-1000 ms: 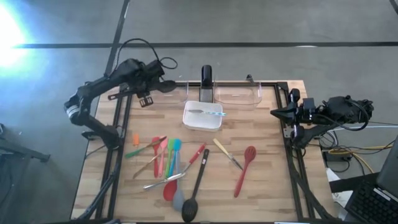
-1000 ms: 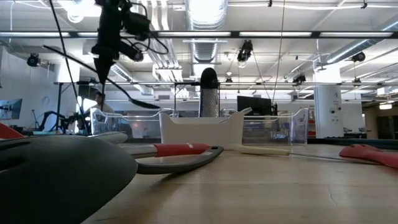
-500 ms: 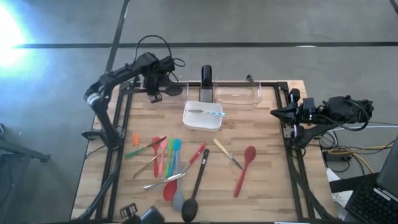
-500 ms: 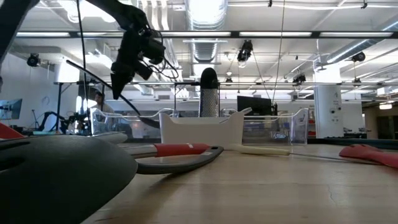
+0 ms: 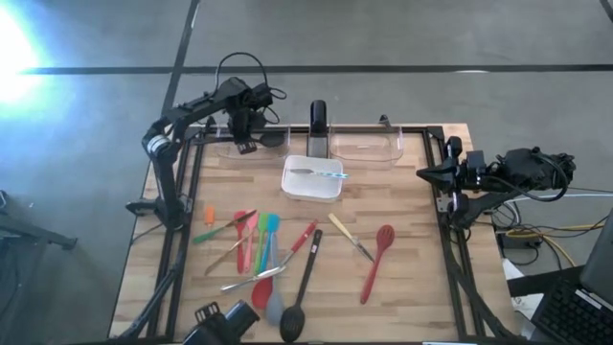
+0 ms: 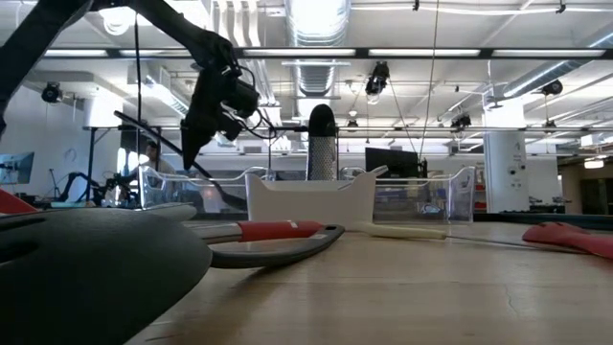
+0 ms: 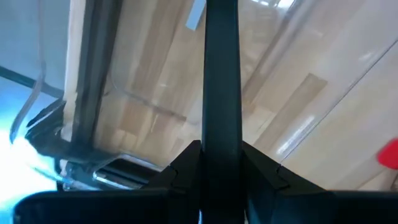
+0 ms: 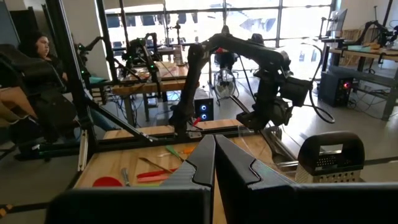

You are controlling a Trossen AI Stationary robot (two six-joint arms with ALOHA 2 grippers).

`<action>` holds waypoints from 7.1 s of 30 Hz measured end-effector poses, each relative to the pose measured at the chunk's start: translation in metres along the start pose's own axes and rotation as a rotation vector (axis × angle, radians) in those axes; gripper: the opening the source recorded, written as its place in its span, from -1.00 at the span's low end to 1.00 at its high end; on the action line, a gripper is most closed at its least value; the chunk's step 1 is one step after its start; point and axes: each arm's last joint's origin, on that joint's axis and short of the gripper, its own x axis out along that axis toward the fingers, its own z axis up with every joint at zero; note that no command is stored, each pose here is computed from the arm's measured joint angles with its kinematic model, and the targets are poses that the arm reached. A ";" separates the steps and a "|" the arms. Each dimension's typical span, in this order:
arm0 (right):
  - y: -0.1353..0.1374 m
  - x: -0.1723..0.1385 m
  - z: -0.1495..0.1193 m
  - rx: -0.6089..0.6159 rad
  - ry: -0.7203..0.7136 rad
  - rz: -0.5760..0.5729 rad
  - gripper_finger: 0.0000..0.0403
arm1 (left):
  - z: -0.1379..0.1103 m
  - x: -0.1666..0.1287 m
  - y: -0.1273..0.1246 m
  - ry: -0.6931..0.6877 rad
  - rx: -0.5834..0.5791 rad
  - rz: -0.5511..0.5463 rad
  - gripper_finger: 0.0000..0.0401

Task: Pick & Place Kitchen Items
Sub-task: Put the black serving spoon into the left transparent bin, then put the green table knife into the white bin

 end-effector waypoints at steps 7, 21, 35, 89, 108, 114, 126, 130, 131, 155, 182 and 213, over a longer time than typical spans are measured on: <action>0.000 0.000 0.000 0.000 0.000 0.000 -0.96 | 0.006 0.002 0.000 -0.061 0.004 -0.035 -0.59; 0.000 0.000 0.000 0.000 0.000 0.000 -0.96 | 0.008 0.006 0.001 -0.076 0.010 -0.022 -0.18; 0.000 0.000 0.000 0.000 0.000 0.001 -0.96 | -0.014 -0.029 -0.001 -0.093 -0.028 0.060 -0.05; 0.000 0.000 0.000 0.000 0.000 0.000 -0.96 | -0.140 -0.062 -0.243 -0.306 0.100 -0.080 -0.11; 0.000 0.000 0.000 0.000 0.000 0.000 -0.96 | -0.189 0.030 -0.212 -0.102 -0.442 0.105 -0.11; 0.000 0.000 0.000 0.000 0.000 0.001 -0.96 | -0.188 0.046 -0.213 -0.093 -0.465 0.108 -0.11; 0.000 0.000 0.000 0.000 0.000 0.000 -0.96 | -0.177 0.053 -0.216 -0.090 -0.451 0.084 -0.11; 0.000 0.000 0.000 0.000 0.000 0.000 -0.96 | -0.164 0.054 -0.226 -0.160 -0.343 -0.038 -0.11; 0.000 0.000 0.000 0.000 0.000 0.000 -0.96 | -0.161 0.053 -0.228 -0.173 -0.321 -0.072 -0.11; 0.000 0.000 0.000 0.000 0.000 0.000 -0.96 | -0.164 0.048 -0.264 -0.218 -0.049 -0.335 -0.11; 0.000 0.000 0.000 0.000 0.000 0.000 -0.96 | -0.172 0.081 -0.253 -0.092 -0.026 -0.026 -0.30; 0.000 0.000 0.002 0.004 -0.020 0.002 -0.96 | -0.155 0.080 -0.240 -0.124 -0.027 -0.071 -0.30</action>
